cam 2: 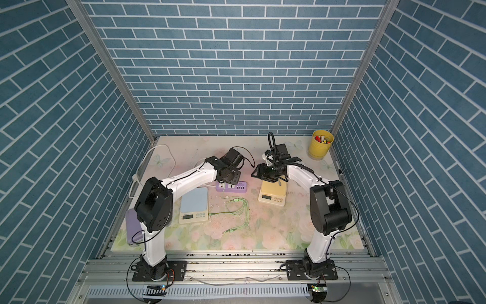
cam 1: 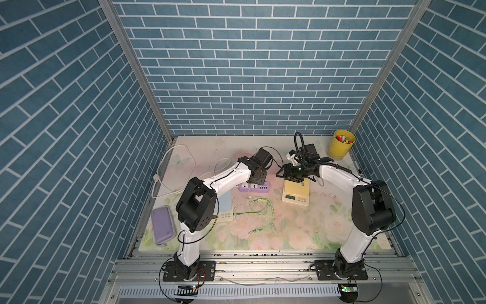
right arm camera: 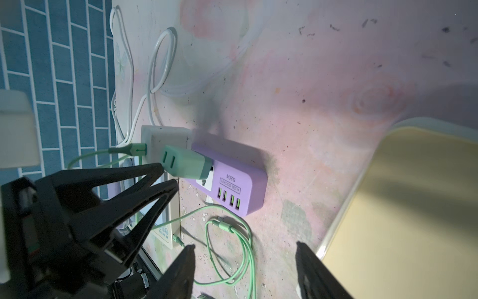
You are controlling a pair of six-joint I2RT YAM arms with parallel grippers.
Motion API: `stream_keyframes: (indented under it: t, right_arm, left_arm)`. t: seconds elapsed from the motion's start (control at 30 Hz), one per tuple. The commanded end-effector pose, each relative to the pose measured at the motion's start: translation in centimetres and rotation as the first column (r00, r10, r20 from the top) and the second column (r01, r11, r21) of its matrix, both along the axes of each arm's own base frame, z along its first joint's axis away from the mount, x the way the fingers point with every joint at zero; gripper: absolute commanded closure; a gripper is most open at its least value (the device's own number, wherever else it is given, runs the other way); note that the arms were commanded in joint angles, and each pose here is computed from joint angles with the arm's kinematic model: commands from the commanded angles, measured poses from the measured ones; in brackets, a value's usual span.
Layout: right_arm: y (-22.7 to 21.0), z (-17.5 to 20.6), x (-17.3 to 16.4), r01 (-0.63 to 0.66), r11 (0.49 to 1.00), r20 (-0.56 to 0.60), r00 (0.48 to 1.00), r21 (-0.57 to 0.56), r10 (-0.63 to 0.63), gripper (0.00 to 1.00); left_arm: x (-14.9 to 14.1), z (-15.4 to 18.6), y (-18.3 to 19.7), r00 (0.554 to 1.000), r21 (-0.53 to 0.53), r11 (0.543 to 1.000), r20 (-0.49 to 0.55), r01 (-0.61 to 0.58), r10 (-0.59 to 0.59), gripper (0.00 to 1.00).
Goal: Charge the electronic scale
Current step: Insert the plug into the socket.
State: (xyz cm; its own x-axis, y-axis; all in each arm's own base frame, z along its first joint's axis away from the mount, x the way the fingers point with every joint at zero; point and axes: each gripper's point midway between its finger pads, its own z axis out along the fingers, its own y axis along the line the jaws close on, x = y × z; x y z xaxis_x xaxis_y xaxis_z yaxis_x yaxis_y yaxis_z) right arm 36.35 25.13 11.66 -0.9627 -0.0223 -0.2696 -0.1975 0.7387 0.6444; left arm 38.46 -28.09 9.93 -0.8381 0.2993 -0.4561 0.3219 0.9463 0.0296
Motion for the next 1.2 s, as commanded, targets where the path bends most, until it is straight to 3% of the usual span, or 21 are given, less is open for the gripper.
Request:
stream_keyframes:
  t: [0.0, 0.23, 0.4, 0.6, 0.77, 0.97, 1.17]
  right_arm:
    - [1.4, -0.9, 0.2, -0.009, 1.0, -0.028, 1.0, 0.002, 0.009, 0.38]
    - [4.1, -0.8, 1.3, -0.034, 0.999, -0.014, 0.999, 0.035, 0.034, 0.38]
    - [7.5, 0.9, 3.3, -0.093, 0.993, 0.061, 0.994, 0.076, 0.088, 0.37]
    - [11.3, -0.3, 4.1, -0.156, 0.984, 0.035, 0.988, 0.091, 0.154, 0.37]
    - [12.9, -1.3, 3.0, -0.201, 0.975, 0.01, 0.979, 0.089, 0.201, 0.37]
    - [12.8, -3.1, 0.7, -0.25, 0.968, -0.003, 0.968, 0.039, 0.25, 0.37]
    - [12.0, -5.2, -1.0, -0.278, 0.96, -0.018, 0.96, -0.012, 0.278, 0.41]
  left_arm:
    - [-1.1, -2.4, 0.4, 0.998, 0.009, 1.0, -0.066, 0.007, -0.007, 0.71]
    - [-2.7, -1.8, 1.2, 0.998, -0.023, 1.0, -0.07, -0.001, -0.001, 0.74]
    - [-2.7, 1.3, 1.0, 1.0, -0.064, 0.998, -0.015, 0.021, -0.022, 0.71]
    - [-2.3, 6.0, 1.3, 0.998, -0.154, 0.988, 0.06, 0.029, -0.02, 0.64]
    - [-1.8, 7.6, 3.9, 0.996, -0.211, 0.977, 0.077, -0.023, 0.04, 0.63]
    - [-1.4, 7.2, 7.6, 0.991, -0.203, 0.974, 0.068, -0.098, 0.114, 0.62]
    - [-1.5, 6.3, 9.1, 0.988, -0.193, 0.972, 0.05, -0.131, 0.143, 0.62]
